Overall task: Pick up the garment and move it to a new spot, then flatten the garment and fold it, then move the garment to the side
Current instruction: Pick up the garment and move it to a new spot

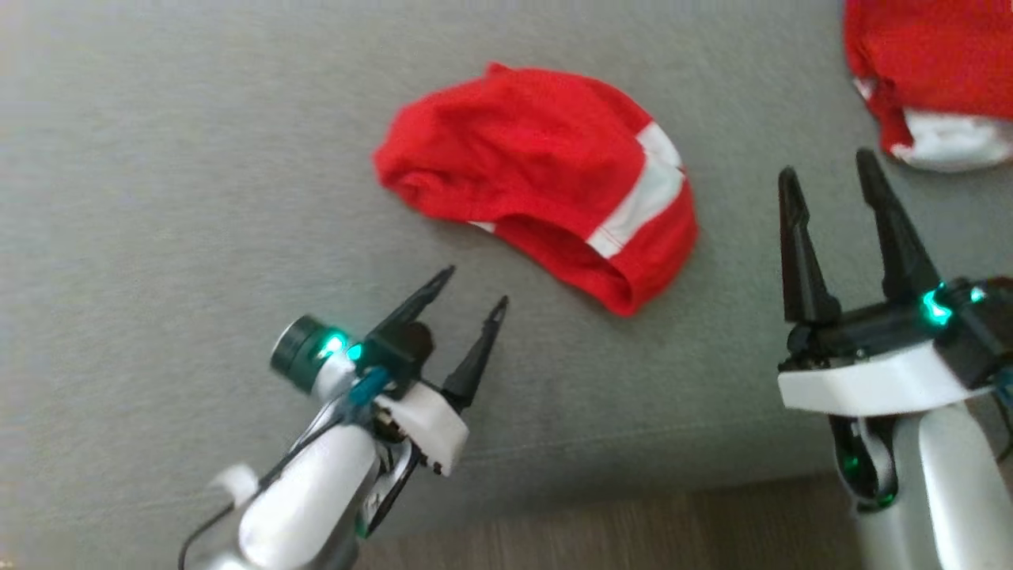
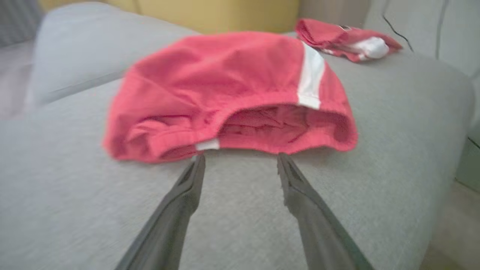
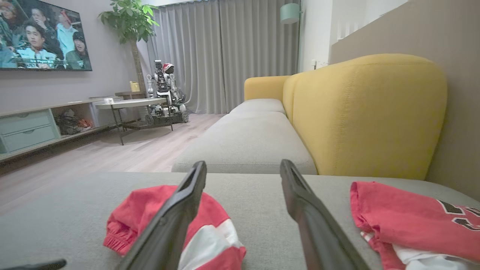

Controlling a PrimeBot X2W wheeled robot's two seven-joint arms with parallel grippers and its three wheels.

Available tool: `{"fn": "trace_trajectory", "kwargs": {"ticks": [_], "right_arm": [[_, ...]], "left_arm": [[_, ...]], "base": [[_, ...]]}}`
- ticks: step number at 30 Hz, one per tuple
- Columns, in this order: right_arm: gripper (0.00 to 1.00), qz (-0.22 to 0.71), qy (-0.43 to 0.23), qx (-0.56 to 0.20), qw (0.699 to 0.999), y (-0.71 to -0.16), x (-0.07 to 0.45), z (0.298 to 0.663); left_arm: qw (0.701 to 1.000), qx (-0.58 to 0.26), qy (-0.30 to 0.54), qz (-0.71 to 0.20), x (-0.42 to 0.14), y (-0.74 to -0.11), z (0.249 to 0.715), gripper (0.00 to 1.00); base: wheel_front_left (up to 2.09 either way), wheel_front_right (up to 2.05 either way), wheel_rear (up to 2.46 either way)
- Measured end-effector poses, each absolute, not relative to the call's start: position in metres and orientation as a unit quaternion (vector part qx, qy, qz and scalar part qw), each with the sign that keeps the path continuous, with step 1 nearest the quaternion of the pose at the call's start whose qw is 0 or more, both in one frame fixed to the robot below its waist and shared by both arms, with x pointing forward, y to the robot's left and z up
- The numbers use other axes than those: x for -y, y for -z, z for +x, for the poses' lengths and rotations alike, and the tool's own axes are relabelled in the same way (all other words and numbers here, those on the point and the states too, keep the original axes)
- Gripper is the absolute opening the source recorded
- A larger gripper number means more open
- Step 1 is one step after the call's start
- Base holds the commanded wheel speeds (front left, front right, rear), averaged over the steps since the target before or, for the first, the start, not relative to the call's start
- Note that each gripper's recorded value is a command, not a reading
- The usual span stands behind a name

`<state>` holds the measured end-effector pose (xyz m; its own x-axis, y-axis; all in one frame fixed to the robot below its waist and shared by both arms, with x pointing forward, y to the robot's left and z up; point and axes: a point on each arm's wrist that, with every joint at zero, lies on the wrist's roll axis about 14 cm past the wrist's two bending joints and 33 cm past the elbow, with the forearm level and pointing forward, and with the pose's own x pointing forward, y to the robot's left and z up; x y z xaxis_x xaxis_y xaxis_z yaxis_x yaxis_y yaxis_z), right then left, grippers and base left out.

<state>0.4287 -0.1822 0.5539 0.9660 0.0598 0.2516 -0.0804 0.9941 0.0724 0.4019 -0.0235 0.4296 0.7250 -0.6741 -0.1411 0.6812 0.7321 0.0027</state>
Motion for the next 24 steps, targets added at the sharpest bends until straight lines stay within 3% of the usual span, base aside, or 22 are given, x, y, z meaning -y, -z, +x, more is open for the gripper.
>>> {"fn": "trace_trajectory", "kwargs": {"ticks": [5,10,18,24], "right_arm": [[1.0,0.048,-0.06,0.12,0.99,-0.553,0.163,0.419],[1.0,0.046,-0.078,0.11,0.99,-0.549,0.15,0.405],[1.0,0.045,-0.086,0.1,0.99,-0.544,0.144,0.393],[1.0,0.045,-0.079,0.076,0.993,-0.53,0.149,0.374]], "left_arm": [[0.978,-0.013,0.207,-0.004,-0.043,-0.474,0.401,1.0],[0.997,0.025,0.059,-0.035,-0.11,-0.503,0.377,1.0],[0.994,0.109,0.02,0.014,-0.134,-0.551,0.348,1.0],[0.996,0.092,0.006,0.02,-0.143,-0.54,0.325,1.0]], "base": [[0.0,0.0,0.0],[0.0,0.0,0.0],[0.0,0.0,0.0],[0.0,0.0,0.0]]}}
